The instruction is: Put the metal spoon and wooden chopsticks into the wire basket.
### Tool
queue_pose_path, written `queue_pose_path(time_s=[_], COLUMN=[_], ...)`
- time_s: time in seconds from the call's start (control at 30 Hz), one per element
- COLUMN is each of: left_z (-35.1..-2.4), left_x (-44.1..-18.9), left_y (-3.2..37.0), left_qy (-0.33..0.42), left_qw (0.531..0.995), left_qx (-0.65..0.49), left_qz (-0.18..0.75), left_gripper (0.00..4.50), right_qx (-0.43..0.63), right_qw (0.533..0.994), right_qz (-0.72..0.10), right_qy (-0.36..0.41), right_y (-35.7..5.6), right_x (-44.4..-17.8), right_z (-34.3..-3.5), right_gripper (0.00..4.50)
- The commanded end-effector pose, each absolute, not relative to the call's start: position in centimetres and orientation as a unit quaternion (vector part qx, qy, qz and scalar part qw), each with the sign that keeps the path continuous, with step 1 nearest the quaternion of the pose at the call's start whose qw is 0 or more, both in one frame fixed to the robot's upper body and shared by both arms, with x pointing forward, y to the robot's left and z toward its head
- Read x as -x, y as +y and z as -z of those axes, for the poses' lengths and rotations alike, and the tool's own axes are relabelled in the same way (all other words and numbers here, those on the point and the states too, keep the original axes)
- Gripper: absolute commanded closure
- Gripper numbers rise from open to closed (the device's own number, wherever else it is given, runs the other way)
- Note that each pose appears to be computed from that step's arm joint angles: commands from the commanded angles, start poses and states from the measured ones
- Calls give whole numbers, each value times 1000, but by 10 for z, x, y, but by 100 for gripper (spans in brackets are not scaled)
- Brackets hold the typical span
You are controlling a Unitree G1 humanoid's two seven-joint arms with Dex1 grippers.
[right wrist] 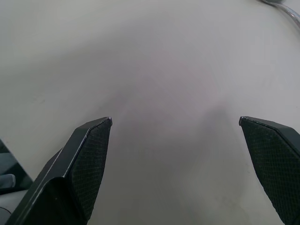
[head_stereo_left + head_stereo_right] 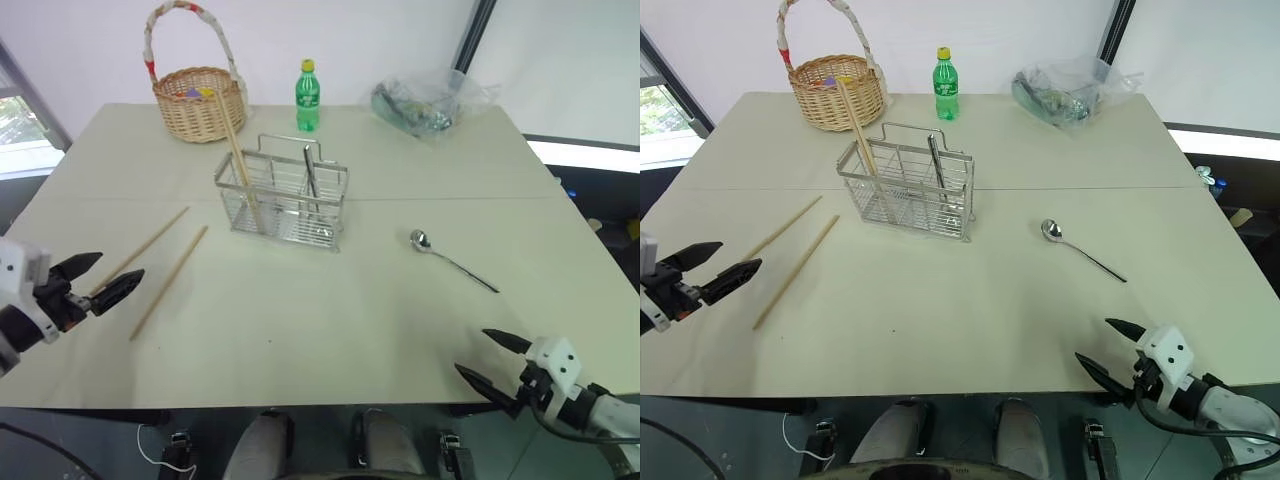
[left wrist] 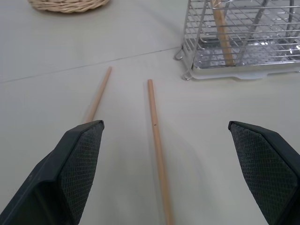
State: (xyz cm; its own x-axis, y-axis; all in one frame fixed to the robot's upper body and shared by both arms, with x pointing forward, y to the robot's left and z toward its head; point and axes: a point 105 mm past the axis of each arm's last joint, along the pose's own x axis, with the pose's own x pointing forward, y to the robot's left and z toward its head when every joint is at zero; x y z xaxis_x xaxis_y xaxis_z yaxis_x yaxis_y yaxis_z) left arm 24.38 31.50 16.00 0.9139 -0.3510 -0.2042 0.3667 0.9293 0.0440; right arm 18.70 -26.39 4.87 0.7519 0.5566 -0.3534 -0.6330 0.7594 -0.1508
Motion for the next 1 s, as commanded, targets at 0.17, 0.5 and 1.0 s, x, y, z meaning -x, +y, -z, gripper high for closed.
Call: queue_pose_path(time_s=[0.17,0.5,1.0], left_z=[-168,-169,-203], left_x=[-247,-246,-230], left_y=[314,312,193], left_qy=[84,82,73], left_qw=[978,978,897], left_qx=[-48,-53,-97], left_qz=[184,184,426], left_gripper=[0,0,0], right_qx=[149,171,326], right_qw=[928,925,840], right_qz=[-317,-320,-413], right_qy=[123,116,135], right_y=[-269,-273,-258], right_x=[-191,-204,-313], right_z=[-57,-68,-146], right_gripper=[2,2,2])
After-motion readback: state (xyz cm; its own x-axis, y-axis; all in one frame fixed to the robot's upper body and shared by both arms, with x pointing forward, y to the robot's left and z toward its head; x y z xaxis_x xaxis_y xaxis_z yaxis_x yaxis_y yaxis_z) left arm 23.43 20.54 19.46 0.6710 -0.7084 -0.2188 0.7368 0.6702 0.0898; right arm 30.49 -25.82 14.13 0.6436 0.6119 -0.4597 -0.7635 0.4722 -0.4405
